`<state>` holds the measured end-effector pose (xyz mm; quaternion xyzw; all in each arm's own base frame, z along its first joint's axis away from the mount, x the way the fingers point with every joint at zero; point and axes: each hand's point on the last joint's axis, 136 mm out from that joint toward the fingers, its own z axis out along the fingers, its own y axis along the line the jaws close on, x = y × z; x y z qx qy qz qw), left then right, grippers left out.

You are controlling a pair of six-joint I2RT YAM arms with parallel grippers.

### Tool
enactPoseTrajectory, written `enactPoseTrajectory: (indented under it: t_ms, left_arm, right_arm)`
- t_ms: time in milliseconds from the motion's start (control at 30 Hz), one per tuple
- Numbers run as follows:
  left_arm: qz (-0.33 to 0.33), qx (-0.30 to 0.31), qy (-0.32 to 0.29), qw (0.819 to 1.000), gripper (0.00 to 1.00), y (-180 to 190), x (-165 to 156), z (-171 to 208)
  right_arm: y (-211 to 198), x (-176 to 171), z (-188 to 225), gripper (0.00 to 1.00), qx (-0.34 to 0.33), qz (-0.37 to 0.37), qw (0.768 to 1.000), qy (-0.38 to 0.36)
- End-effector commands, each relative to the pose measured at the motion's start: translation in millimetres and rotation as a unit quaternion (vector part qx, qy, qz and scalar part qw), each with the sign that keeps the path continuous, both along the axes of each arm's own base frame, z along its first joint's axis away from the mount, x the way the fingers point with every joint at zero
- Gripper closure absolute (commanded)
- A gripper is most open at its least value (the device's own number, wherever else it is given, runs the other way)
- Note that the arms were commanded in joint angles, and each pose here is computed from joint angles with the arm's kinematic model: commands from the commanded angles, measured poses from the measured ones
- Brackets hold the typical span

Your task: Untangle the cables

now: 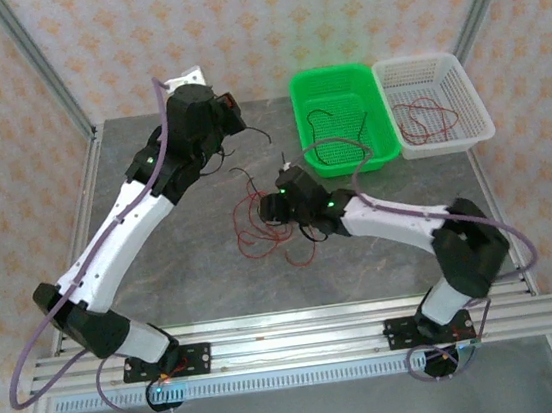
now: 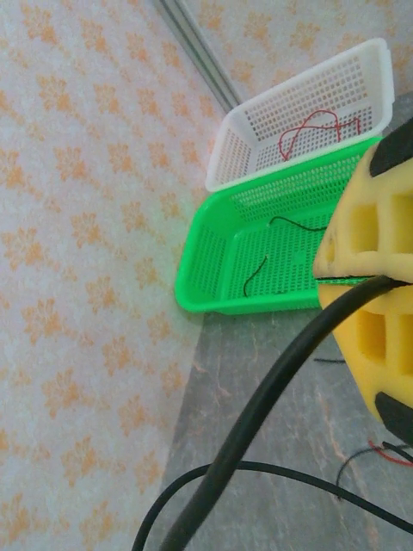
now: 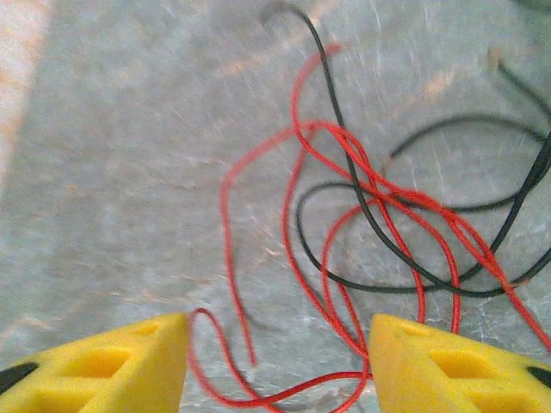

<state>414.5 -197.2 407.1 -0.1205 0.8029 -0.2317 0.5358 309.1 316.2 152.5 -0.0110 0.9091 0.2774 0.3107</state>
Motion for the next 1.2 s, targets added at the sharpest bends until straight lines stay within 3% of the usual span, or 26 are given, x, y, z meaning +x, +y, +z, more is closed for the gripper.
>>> enactPoseTrajectory:
  t_ms: [0, 300, 600, 900, 1167]
  left_arm:
    - [-0.046, 0.0, -0.037, 0.998, 1.0, -25.3, 9.0, 23.6]
    - [-0.119, -0.011, -0.072, 0.99, 1.0, -80.9, 42.9, 22.6]
    - [-0.191, -0.042, -0.127, 0.973, 1.0, -137.8, 73.6, 16.0]
    - [-0.265, -0.048, -0.129, 0.954, 1.0, -209.7, 101.0, -39.5]
    - [-0.247, -0.036, -0.096, 0.964, 1.0, -229.7, 132.7, -101.9]
  right_arm:
    - [-28.3, -5.1, 15.1, 0.42, -0.025, -0.032, 0.999, -0.025]
    - [-84.2, -23.8, 57.4, 0.41, -0.033, -0.101, 0.993, -0.059]
    - [-125.0, -52.0, 56.0, 0.42, -0.023, -0.144, 0.988, -0.047]
    - [-154.2, -70.7, 47.6, 0.42, -0.02, -0.176, 0.983, -0.039]
    - [-165.0, -78.8, 41.0, 0.42, -0.024, -0.185, 0.982, -0.031]
